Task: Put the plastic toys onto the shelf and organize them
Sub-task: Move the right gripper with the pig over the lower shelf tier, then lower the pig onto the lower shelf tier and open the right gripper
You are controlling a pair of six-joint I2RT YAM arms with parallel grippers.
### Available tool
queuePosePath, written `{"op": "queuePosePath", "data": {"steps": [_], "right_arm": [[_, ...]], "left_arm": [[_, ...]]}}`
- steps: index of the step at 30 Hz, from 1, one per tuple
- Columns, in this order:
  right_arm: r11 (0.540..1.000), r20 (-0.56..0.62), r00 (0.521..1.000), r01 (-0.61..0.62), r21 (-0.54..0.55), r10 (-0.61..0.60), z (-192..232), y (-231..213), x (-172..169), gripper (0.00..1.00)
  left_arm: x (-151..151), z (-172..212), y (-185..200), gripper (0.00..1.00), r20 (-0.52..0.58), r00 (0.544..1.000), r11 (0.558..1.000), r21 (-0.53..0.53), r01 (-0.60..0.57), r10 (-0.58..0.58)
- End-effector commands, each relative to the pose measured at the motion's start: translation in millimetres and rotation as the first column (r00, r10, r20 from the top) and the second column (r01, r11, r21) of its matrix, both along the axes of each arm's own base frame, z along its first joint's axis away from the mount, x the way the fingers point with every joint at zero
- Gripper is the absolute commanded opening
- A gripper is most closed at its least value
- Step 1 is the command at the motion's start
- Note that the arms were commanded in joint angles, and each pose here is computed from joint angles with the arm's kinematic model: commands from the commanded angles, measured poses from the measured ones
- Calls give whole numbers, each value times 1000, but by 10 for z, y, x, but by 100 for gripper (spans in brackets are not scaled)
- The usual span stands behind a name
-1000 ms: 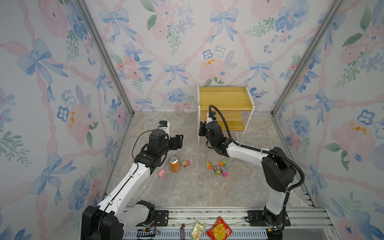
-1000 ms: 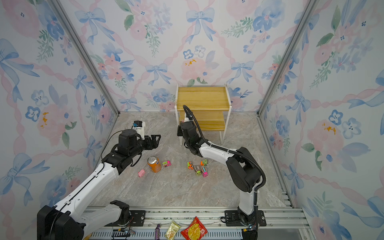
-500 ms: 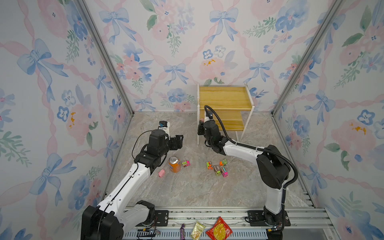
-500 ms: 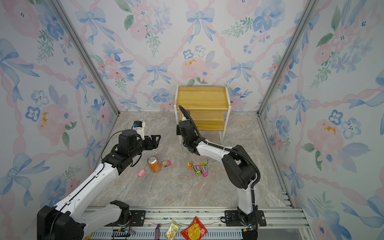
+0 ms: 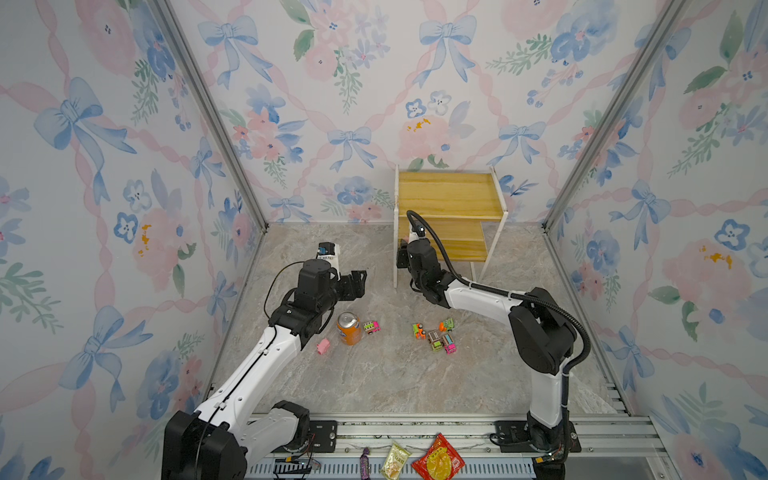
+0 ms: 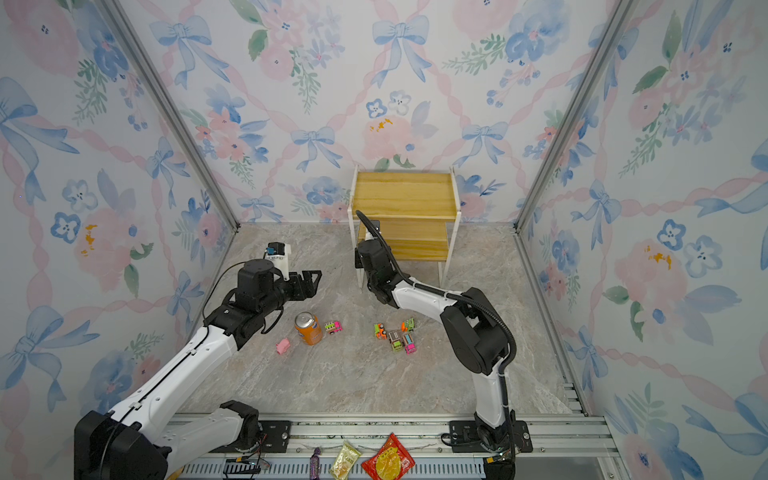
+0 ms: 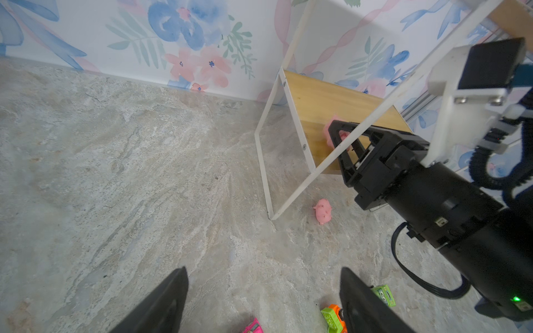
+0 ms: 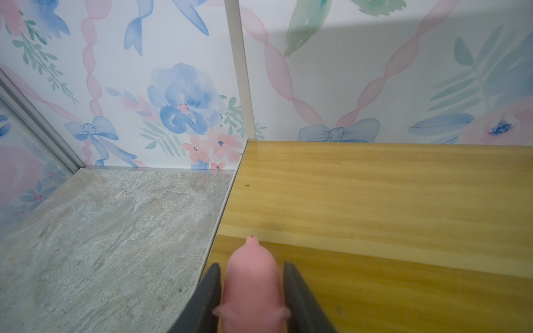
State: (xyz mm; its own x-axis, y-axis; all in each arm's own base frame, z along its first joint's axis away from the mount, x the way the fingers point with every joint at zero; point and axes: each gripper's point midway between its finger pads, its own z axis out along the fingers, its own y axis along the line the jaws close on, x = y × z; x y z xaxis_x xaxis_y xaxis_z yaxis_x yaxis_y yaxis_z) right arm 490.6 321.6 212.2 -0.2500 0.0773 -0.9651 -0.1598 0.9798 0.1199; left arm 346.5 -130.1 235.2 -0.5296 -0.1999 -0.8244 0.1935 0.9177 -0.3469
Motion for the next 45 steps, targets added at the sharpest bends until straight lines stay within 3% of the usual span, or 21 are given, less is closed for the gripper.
{"op": "queuePosePath", "data": {"steps": [1, 9, 20, 36, 45], "right_arm": [[999, 60, 997, 36, 37, -38, 228, -52, 139, 43], [995, 108, 994, 14, 103, -25, 502, -84, 81, 56], [975, 145, 989, -29, 219, -3, 768, -250, -81, 67], [977, 77, 996, -57, 207, 41, 635, -461, -462, 67], [986, -22, 993, -108, 127, 112, 338, -572, -1056, 67]], "left_arm": [[-21, -17, -15, 83, 4, 1000, 1000, 3, 8, -8], [-30, -4, -10, 83, 10, 1000, 1000, 4, 7, -7], [-33, 1, 6, 84, 14, 1000, 1000, 8, 1, -1], [-27, -10, 13, 84, 11, 1000, 1000, 10, -3, 3], [-11, -42, 24, 84, 4, 1000, 1000, 17, -11, 11]]}}
